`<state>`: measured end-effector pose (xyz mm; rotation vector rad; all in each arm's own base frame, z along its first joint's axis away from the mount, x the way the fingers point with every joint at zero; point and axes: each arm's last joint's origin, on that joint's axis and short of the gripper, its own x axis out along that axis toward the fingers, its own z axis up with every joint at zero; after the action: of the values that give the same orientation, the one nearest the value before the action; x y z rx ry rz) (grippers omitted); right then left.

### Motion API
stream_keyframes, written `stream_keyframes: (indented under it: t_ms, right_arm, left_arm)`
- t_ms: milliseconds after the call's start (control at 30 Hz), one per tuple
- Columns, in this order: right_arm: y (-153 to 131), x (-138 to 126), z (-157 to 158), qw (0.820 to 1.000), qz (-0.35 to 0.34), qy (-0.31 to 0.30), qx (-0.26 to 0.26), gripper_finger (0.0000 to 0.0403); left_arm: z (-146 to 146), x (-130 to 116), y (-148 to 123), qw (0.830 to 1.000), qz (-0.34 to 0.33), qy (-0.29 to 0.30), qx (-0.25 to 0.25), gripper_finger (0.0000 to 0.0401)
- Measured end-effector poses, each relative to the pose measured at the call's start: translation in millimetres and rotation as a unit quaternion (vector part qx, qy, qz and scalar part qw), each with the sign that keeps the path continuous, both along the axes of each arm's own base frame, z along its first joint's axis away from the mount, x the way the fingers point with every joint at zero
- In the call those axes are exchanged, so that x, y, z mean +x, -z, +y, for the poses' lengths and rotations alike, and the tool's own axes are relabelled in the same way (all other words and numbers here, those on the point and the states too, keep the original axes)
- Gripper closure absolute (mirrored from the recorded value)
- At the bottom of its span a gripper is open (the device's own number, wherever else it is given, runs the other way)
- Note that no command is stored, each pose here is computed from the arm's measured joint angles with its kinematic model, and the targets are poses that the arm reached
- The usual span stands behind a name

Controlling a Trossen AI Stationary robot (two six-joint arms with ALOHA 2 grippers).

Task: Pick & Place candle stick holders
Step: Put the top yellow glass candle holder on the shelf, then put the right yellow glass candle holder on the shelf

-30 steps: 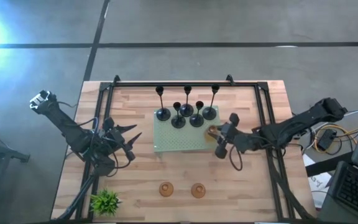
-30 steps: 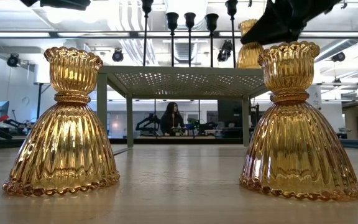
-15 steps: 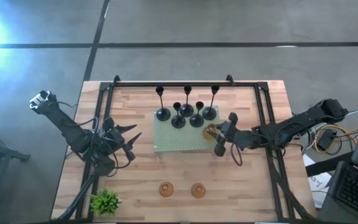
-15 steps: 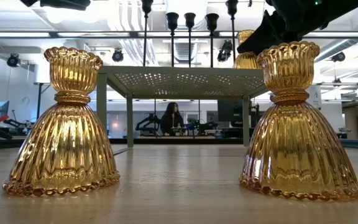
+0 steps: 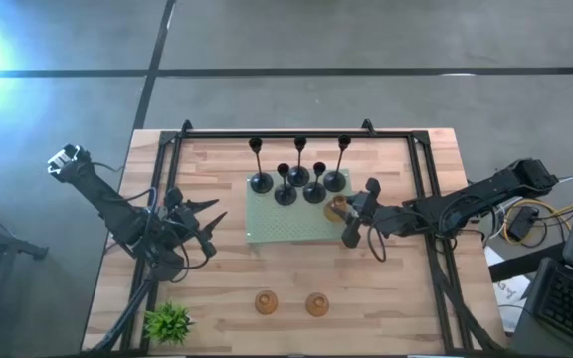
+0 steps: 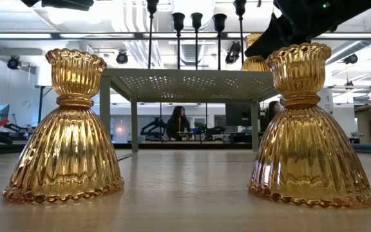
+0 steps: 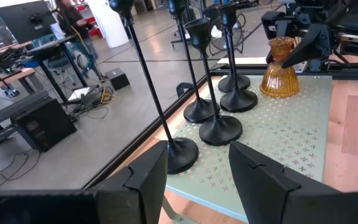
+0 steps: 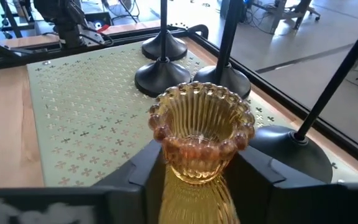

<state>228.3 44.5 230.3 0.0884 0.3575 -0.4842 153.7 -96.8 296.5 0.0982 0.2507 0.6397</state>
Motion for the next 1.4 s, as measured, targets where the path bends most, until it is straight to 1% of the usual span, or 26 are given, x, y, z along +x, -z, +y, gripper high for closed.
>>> stream_keyframes:
  t_ms: [133, 267, 433, 600, 767, 933, 1000, 1133, 1300, 1400]
  right_arm:
    - [1.5, -0.3, -0.2, 1.000, 0.004, -0.002, 0.002, 0.0204]
    - [1.3, -0.2, -0.2, 1.000, 0.003, -0.002, 0.003, 0.0164]
    - [0.4, -0.5, -0.3, 1.000, 0.000, -0.001, 0.003, 0.0130]
    - [-5.2, -0.4, -0.2, 1.000, -0.009, -0.002, 0.004, 0.0110]
    - [-14.3, -0.6, 0.9, 1.000, -0.011, -0.014, 0.002, 0.0106]
    - [-26.2, -7.5, 2.6, 1.000, 0.016, -0.017, 0.003, 0.0117]
    - [-33.6, -11.0, 3.8, 1.000, 0.016, -0.020, 0.007, 0.0122]
    - [-46.5, -21.0, 7.8, 0.999, 0.026, -0.031, 0.013, 0.0133]
    - [-66.3, -40.1, 16.6, 0.997, 0.046, -0.052, 0.031, 0.0146]
    - [-82.0, -50.0, 26.7, 0.995, 0.053, -0.077, 0.040, 0.0155]
  left_arm:
    - [0.0, 0.0, 0.1, 1.000, 0.000, 0.000, 0.000, 0.0224]
    - [-0.1, 0.0, 0.1, 1.000, 0.000, 0.000, 0.000, 0.0224]
    - [-0.1, -0.1, 0.0, 1.000, 0.000, 0.000, 0.000, 0.0224]
    - [-0.1, -0.1, 0.0, 1.000, 0.000, 0.000, 0.000, 0.0224]
    - [-0.2, 0.0, 0.1, 1.000, 0.000, 0.001, 0.000, 0.0224]
    - [-0.1, 0.0, 0.0, 1.000, 0.000, 0.000, 0.000, 0.0224]
    - [-0.1, 0.0, 0.1, 1.000, 0.000, 0.000, 0.000, 0.0224]
    - [-0.1, 0.0, 0.1, 1.000, 0.000, 0.000, 0.000, 0.0224]
    - [0.0, 0.1, 0.0, 1.000, 0.000, 0.000, 0.000, 0.0224]
    - [0.0, 0.1, 0.1, 1.000, 0.000, 0.000, 0.000, 0.0224]
